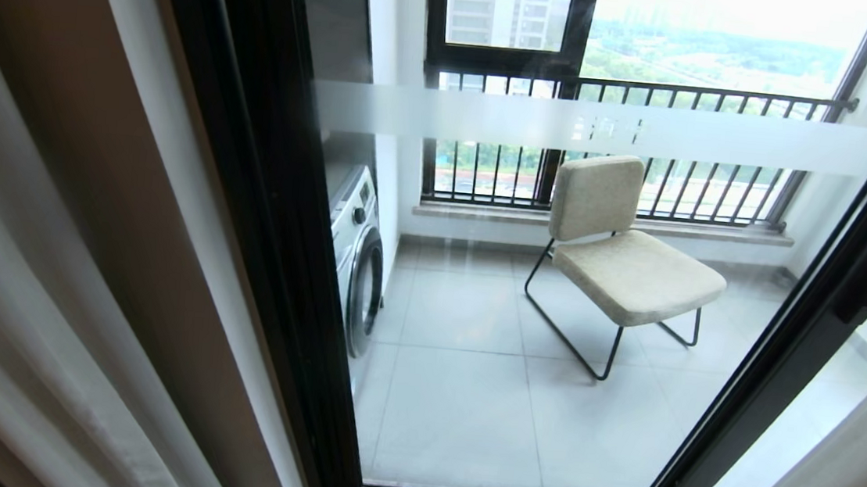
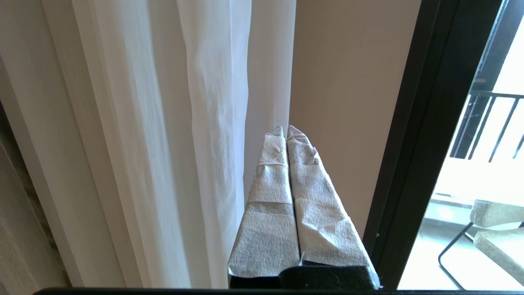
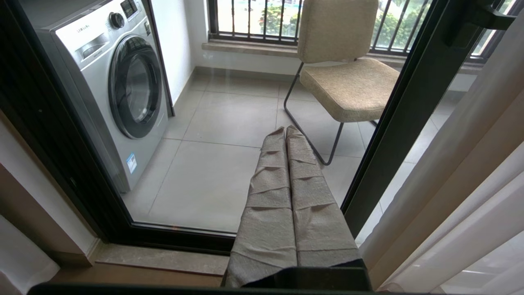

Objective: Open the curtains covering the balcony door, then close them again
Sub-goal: Pull the inner curtains open on both sides

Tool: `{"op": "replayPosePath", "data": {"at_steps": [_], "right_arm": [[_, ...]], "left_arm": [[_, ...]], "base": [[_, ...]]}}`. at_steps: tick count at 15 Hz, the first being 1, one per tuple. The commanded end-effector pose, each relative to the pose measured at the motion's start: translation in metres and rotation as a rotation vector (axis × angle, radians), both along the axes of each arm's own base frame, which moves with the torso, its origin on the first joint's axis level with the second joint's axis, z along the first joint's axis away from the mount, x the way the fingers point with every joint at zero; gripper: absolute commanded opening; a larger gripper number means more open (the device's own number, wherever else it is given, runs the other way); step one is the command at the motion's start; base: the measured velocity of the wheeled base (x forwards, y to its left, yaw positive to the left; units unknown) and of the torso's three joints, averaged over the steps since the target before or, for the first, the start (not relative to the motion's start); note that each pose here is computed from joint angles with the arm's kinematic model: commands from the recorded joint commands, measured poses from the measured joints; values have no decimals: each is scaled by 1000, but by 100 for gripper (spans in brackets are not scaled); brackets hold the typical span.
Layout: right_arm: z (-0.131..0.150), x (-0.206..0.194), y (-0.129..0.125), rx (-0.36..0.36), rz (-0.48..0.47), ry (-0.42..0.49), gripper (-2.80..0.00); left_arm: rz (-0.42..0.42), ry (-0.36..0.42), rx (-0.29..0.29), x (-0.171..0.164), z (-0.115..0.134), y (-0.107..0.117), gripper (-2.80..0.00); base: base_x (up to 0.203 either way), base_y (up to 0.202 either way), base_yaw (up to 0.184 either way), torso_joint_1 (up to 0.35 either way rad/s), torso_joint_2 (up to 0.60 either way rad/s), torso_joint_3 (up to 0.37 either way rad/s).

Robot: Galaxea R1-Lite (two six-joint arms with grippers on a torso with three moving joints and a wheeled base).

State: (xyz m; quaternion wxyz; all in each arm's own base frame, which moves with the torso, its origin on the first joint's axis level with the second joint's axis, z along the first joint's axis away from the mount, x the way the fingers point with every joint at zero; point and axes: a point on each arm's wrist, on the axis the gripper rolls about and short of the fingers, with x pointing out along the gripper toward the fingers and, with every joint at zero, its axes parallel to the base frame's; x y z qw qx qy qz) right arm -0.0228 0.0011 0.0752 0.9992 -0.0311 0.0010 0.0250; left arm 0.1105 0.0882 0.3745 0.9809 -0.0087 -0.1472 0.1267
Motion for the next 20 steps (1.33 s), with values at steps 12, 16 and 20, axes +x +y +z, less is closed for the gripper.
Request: {"op": "replayPosePath", "data": {"at_steps": [12, 16, 20], "right_arm": [[0, 0, 0, -1, 1, -1, -280], [0, 0, 0, -1, 1, -1, -280], [0, 0, 0, -1, 1, -1, -280]], "left_arm": [[-278, 130, -91, 34, -66, -35, -280], [-340, 296, -80, 5, -137, -73, -280], [-305, 368, -19, -48, -200, -86, -280]], "base": [[0, 0, 0, 0, 0, 0], [0, 0, 0, 0, 0, 0], [0, 0, 0, 0, 0, 0]]}}
